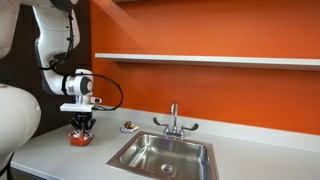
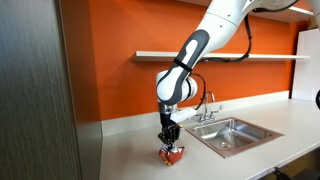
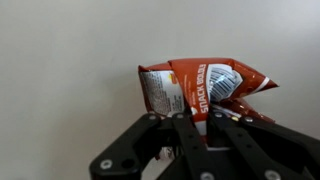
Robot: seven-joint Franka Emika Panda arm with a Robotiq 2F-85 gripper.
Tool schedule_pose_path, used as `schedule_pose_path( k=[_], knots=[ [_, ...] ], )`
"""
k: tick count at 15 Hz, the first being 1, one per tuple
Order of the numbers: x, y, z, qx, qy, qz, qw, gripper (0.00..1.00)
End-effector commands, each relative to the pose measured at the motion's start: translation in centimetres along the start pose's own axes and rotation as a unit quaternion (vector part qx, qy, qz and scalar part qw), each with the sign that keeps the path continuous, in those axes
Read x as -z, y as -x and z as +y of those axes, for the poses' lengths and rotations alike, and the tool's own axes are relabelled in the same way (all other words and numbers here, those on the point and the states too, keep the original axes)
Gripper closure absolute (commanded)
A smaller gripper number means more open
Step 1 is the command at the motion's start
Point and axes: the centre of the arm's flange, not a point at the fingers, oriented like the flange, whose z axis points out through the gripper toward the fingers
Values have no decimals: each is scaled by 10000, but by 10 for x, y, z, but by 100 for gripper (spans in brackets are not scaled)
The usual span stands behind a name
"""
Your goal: Put the packet on the shelf
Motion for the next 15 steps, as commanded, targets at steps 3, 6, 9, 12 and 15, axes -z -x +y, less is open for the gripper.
schedule_pose_path(
  k=[3,6,9,12,15],
  knots=[
    [28,9,7,-284,196,48,9994,98],
    [45,14,9,-406,311,137,9986,98],
    [68,22,10,-563,497,258,9968,98],
    [90,36,11,-836,611,358,9940,98],
    [116,53,20,-1253,715,510,9882,98]
  ],
)
